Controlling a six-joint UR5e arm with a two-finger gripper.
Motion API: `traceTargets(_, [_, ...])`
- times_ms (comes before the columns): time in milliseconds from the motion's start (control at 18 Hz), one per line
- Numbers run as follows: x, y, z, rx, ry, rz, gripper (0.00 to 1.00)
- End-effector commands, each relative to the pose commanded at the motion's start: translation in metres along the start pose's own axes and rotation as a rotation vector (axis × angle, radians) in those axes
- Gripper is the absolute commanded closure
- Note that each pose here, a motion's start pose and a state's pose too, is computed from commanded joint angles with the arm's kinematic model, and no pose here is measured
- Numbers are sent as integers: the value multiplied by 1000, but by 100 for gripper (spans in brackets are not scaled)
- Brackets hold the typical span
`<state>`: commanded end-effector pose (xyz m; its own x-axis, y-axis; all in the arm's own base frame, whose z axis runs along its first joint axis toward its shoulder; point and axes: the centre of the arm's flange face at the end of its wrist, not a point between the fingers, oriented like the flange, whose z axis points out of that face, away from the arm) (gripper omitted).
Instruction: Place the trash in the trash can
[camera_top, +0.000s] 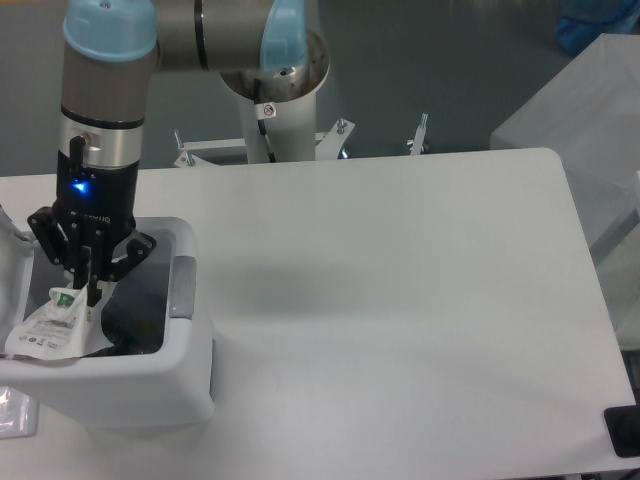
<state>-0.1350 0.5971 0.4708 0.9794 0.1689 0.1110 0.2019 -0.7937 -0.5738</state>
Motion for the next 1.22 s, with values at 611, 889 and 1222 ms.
traceTargets(611, [-46, -29, -77, 137, -101, -12, 0])
traceTargets(889, [-175, -36, -125, 242, -270, -135, 0])
traceTargets(1222, [-270, 3, -118, 70, -474, 0, 0])
